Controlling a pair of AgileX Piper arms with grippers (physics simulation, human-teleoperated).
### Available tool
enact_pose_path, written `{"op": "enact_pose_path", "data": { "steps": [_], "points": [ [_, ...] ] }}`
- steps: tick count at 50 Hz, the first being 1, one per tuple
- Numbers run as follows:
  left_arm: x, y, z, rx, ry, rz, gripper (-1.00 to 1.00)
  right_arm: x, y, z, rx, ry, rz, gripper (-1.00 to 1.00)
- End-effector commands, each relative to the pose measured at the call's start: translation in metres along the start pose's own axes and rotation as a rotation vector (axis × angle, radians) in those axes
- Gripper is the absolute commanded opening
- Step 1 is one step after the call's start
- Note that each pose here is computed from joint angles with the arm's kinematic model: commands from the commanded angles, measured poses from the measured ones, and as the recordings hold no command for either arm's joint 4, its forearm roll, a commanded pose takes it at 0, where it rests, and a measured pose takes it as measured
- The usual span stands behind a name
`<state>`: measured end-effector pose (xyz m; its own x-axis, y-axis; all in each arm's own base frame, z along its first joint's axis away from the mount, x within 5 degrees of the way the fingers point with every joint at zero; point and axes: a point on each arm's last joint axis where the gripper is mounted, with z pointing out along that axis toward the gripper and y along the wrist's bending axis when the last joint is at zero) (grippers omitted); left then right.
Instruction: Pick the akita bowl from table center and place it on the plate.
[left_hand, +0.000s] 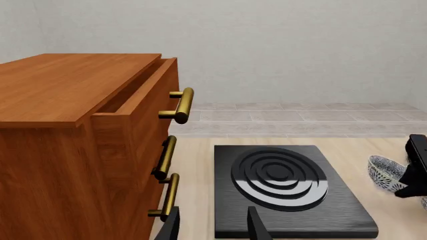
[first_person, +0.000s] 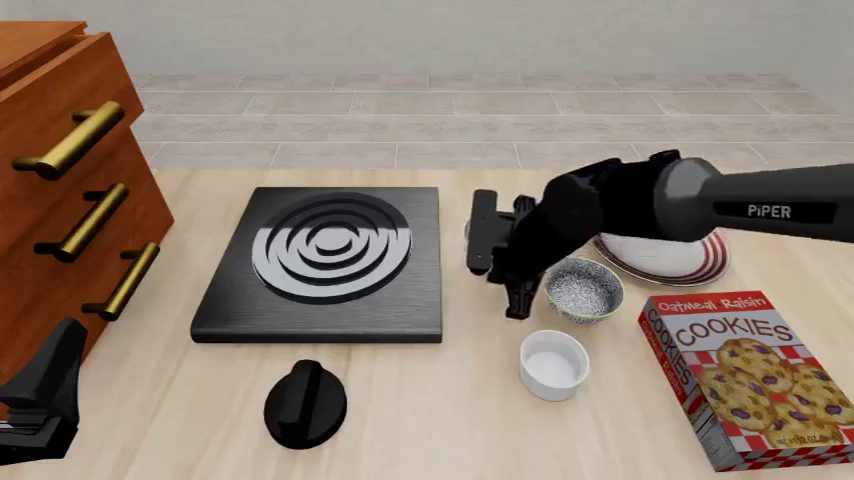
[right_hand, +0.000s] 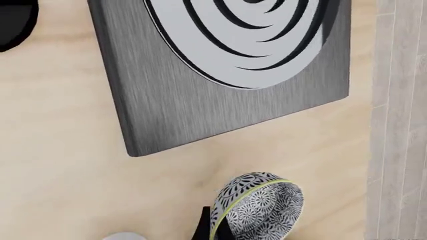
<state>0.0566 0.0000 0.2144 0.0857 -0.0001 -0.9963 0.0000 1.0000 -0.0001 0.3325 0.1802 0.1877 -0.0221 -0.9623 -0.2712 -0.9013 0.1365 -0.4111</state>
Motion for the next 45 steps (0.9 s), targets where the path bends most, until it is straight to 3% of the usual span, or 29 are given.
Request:
{"op": "enact_pose_path", "data": {
  "steps": [1, 9, 14, 16, 24, 33, 37, 40, 45],
  "points": [
    [0.000, 0.000, 0.000, 0.000, 0.000, 0.000, 1.00, -0.017, -0.011, -0.040, 0.041, -0.042, 0.021, -1.00],
    [0.000, 0.000, 0.000, 0.000, 0.000, 0.000, 1.00, -0.009, -0.021, -0.060, 0.070, -0.039, 0.023, -1.00],
    [0.000, 0.000, 0.000, 0.000, 0.000, 0.000, 1.00, -0.010, -0.038, -0.085, 0.120, -0.059, 0.067, -1.00],
    [0.000, 0.000, 0.000, 0.000, 0.000, 0.000, 1.00, -0.017, -0.048, -0.102, 0.143, -0.080, 0.115, -1.00],
    [0.000, 0.000, 0.000, 0.000, 0.000, 0.000, 1.00, 0.006, -0.064, -0.109, 0.172, -0.047, 0.186, -1.00],
    [0.000, 0.000, 0.000, 0.000, -0.001, 0.000, 1.00, 0.039, -0.090, -0.109, 0.223, -0.016, 0.347, -1.00],
    [0.000, 0.000, 0.000, 0.000, 0.000, 0.000, 1.00, 0.053, -0.094, -0.105, 0.223, 0.007, 0.396, -1.00],
    [0.000, 0.000, 0.000, 0.000, 0.000, 0.000, 1.00, 0.080, -0.097, -0.097, 0.231, 0.048, 0.422, -1.00],
    [0.000, 0.000, 0.000, 0.000, 0.000, 0.000, 1.00, 0.094, -0.099, -0.090, 0.237, 0.063, 0.481, -1.00]
  ]
}}
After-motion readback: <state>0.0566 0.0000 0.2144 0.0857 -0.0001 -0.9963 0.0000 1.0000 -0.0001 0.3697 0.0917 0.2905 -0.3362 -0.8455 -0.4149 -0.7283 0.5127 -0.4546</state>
